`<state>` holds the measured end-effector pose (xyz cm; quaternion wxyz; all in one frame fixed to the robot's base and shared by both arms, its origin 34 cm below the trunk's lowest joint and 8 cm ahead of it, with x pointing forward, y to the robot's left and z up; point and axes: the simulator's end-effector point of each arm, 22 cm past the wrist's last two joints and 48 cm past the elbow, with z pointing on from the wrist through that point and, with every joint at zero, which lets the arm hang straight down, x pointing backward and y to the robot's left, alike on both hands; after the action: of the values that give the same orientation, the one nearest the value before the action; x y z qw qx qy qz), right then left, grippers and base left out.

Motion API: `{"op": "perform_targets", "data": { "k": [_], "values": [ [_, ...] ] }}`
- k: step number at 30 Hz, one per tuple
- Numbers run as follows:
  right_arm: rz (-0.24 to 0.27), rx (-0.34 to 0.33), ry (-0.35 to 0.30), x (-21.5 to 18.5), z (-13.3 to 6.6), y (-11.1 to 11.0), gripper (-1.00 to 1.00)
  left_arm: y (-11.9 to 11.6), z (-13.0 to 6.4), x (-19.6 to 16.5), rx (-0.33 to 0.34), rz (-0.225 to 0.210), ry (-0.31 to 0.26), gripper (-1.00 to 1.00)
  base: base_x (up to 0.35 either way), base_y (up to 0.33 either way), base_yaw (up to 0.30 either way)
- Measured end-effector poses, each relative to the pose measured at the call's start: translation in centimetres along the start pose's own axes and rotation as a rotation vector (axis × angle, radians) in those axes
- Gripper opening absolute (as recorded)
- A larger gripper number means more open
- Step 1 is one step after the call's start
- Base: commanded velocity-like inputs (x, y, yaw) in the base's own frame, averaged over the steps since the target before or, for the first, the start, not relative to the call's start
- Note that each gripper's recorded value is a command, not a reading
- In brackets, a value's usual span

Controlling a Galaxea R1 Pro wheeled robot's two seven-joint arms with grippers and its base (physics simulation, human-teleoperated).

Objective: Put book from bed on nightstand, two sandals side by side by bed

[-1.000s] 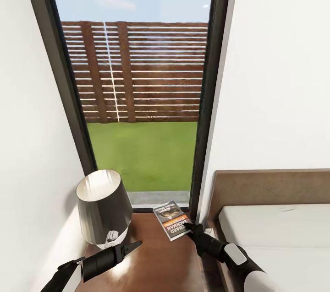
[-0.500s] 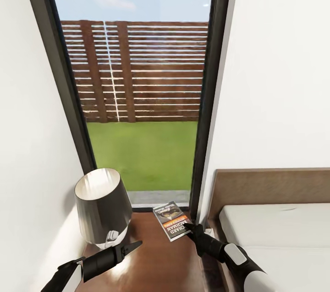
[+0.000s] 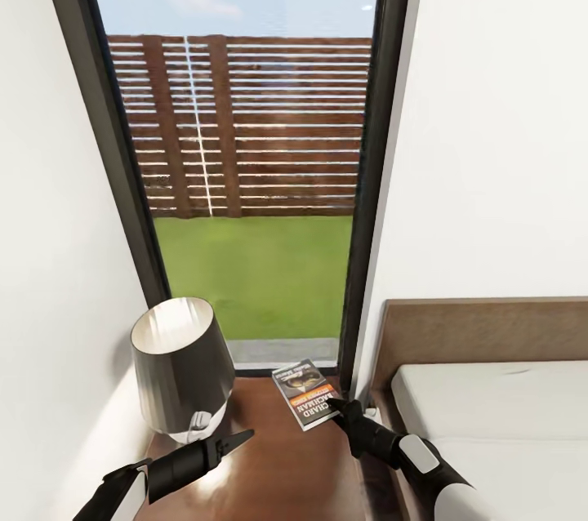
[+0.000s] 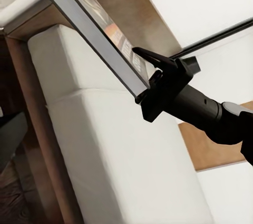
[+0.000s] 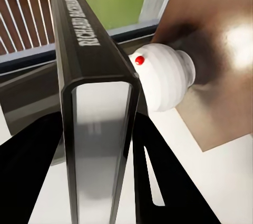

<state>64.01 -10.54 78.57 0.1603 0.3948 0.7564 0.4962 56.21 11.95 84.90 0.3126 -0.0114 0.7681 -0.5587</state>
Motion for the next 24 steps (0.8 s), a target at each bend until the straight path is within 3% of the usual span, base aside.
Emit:
{"op": "perform_targets", "data": {
  "k": [24],
  "values": [
    [-0.001, 0.000, 0.000, -0.7, 1.7, -2.5, -1.00, 2.6, 1.0, 1.2, 0.006, -0.002, -0.001, 1.00, 0.000, 0.000, 0.000]
  ]
}}
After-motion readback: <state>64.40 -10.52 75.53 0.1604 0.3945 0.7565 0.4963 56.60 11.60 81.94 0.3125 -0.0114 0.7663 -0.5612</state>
